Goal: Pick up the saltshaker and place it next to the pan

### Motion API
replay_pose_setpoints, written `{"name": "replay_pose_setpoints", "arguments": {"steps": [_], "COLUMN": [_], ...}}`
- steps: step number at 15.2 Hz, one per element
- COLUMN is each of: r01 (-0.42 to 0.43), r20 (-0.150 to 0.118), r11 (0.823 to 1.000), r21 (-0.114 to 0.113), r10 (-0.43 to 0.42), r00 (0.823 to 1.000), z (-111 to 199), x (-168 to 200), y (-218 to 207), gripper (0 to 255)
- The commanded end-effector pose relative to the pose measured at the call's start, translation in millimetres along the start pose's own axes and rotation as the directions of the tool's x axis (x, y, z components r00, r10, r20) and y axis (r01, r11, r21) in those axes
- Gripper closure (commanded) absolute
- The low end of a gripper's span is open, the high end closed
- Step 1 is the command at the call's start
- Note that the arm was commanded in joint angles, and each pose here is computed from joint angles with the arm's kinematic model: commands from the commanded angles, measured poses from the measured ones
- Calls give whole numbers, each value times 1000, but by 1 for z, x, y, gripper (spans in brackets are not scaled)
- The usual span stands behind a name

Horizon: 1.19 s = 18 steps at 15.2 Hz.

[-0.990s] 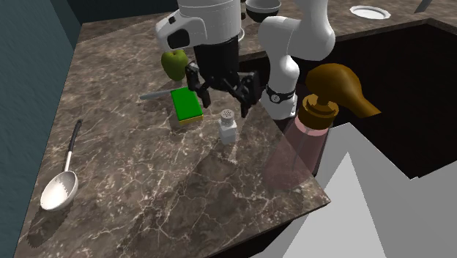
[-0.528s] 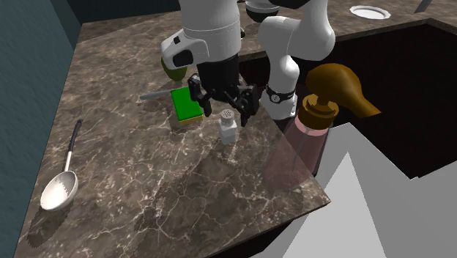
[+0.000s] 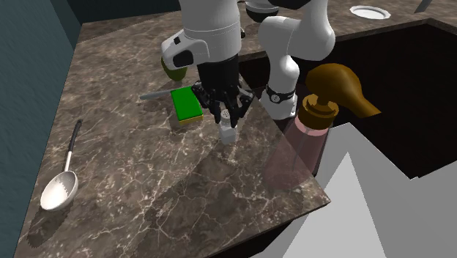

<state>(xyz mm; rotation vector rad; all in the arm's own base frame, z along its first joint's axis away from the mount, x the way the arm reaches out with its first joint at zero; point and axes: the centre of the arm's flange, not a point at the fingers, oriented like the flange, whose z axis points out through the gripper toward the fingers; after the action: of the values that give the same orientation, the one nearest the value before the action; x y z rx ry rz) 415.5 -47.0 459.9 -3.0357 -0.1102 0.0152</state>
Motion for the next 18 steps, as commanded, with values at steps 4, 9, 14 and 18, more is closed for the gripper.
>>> {"name": "replay_pose_setpoints", "arguments": {"steps": [4,9,14,18], "r01": [0,0,0,0], "r20": [1,1,1,1], "r11": [1000,1000,1000,1000], "r21": [0,0,0,0], "r10": [0,0,0,0], "r00": [1000,1000,1000,1000], "z": [1,-10,-36,-57], "x": [0,0,0,0], "y": [0,-1,-4,-6], "gripper": [255,255,255,255]}}
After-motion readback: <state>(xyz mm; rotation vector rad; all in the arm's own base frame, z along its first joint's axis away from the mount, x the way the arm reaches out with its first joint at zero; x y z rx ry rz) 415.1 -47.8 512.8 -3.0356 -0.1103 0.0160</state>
